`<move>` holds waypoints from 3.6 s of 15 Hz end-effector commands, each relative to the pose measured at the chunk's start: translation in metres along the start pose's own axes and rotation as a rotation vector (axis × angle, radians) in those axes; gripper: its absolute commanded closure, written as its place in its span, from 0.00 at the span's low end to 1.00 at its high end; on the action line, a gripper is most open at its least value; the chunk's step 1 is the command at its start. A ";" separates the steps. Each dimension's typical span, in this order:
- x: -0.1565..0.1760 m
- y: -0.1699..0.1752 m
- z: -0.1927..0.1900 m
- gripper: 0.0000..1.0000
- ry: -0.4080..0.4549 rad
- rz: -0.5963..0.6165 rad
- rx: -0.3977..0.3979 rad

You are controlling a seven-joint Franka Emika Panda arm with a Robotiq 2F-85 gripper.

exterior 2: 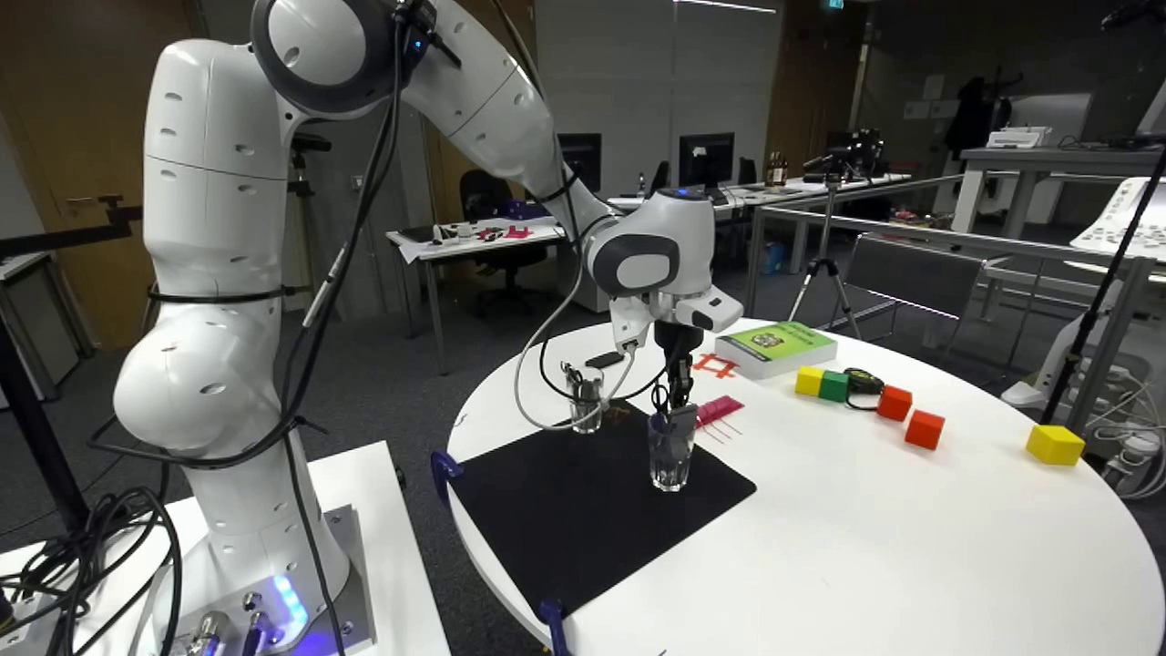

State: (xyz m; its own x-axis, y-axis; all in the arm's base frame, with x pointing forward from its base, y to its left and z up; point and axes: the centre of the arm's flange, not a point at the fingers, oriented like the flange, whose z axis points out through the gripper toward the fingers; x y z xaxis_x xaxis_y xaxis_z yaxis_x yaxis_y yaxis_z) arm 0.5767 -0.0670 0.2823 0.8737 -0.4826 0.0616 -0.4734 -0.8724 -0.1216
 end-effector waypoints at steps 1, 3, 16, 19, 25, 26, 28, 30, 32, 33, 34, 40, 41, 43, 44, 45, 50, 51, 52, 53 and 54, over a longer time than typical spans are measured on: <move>0.004 -0.001 -0.004 0.56 0.011 -0.013 0.021; 0.004 -0.001 -0.005 0.42 0.014 -0.013 0.022; -0.020 -0.058 -0.079 0.00 0.111 -0.094 0.107; -0.034 -0.081 -0.093 0.00 0.118 -0.093 0.165; -0.069 -0.126 -0.101 0.00 0.104 -0.089 0.239; -0.077 -0.132 -0.100 0.00 0.093 -0.097 0.244; -0.091 -0.142 -0.096 0.00 0.076 -0.111 0.249; -0.104 -0.149 -0.092 0.00 0.058 -0.132 0.250; -0.114 -0.155 -0.087 0.00 0.039 -0.143 0.254; -0.117 -0.158 -0.085 0.00 0.033 -0.144 0.255; -0.121 -0.160 -0.082 0.00 0.027 -0.143 0.257; -0.134 -0.160 -0.066 0.00 -0.002 -0.051 0.272; -0.137 -0.159 -0.064 0.00 -0.006 -0.030 0.269; -0.145 -0.158 -0.059 0.00 -0.008 0.029 0.252; -0.149 -0.158 -0.057 0.00 -0.023 0.054 0.247; -0.154 -0.157 -0.055 0.00 -0.037 0.073 0.239; -0.176 -0.159 -0.047 0.00 -0.125 0.130 0.174; -0.179 -0.159 -0.045 0.00 -0.140 0.137 0.159; -0.182 -0.159 -0.044 0.00 -0.157 0.144 0.144; -0.185 -0.159 -0.044 0.00 -0.171 0.149 0.130; -0.188 -0.159 -0.043 0.00 -0.186 0.154 0.113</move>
State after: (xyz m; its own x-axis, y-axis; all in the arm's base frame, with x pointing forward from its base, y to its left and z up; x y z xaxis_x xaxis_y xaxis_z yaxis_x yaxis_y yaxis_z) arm 0.5029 0.1567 0.3190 0.8187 -0.5607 -0.1236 -0.5716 -0.7756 -0.2678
